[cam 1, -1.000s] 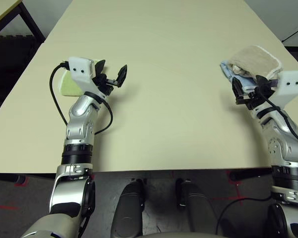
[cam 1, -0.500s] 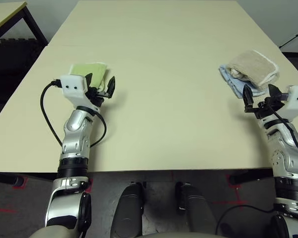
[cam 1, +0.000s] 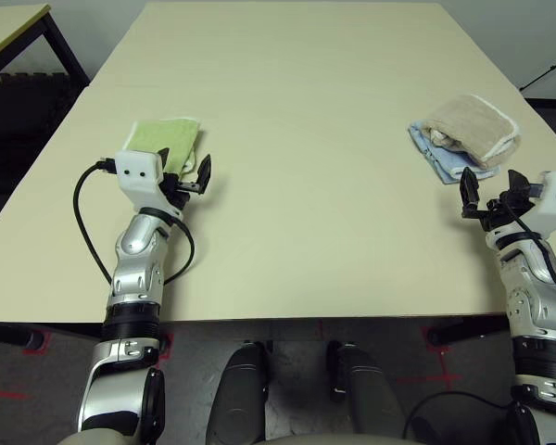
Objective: Fold the towel and set it aside.
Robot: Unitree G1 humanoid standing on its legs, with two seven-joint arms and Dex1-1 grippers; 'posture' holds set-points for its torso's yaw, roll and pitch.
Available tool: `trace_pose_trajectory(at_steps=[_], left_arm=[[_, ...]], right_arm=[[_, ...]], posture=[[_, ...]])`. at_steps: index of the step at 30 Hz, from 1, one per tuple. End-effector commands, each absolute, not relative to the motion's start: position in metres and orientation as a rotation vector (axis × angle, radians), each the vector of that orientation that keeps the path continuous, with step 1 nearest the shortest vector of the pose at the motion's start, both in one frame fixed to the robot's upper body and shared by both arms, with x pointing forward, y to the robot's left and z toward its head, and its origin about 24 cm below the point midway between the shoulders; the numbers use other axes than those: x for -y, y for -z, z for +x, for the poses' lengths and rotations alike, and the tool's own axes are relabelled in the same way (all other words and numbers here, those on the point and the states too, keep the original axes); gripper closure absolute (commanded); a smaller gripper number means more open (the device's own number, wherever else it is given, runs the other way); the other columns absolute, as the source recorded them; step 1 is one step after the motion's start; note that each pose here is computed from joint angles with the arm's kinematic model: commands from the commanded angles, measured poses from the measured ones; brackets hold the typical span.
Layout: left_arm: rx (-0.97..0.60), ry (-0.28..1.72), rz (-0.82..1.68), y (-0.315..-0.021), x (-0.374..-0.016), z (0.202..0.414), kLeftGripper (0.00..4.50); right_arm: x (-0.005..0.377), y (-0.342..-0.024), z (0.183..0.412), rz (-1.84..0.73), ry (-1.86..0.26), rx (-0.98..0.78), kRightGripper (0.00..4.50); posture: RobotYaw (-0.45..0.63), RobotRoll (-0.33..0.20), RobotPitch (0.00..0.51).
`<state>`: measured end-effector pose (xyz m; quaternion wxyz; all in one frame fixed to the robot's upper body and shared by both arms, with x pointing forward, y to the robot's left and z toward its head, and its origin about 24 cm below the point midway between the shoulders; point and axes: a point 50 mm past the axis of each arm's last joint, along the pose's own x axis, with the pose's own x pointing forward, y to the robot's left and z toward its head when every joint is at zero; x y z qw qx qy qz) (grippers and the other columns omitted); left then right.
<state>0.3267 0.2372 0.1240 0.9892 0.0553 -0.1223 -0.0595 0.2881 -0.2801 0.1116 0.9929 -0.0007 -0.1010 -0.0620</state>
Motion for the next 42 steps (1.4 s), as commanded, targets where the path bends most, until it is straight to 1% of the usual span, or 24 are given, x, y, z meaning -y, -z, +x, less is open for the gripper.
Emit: trace_pose_trajectory(at_steps=[1,18,42], left_arm=[[0.234,0.130,0.133,-0.1222,-0.2369,0.3229,0.00],[0.231,0.108,0.121,-0.1241,-0.2396,0.3232,0.00],[0.228,0.103,0.109,-0.1216,-0.2405,0.3251,0.00]], right_arm=[[0.2846,-0.1040,0.2843,0.013,0.149,0.184,0.05],[0.2840,-0.0993,0.2813,0.013,0.153,0.174,0.05],[0.2823,-0.1010,0.2856,0.015,0.147,0.181,0.05]], posture=[[0.06,0.000,0.145],[0.06,0.000,0.152],[0.07,0.000,0.136]])
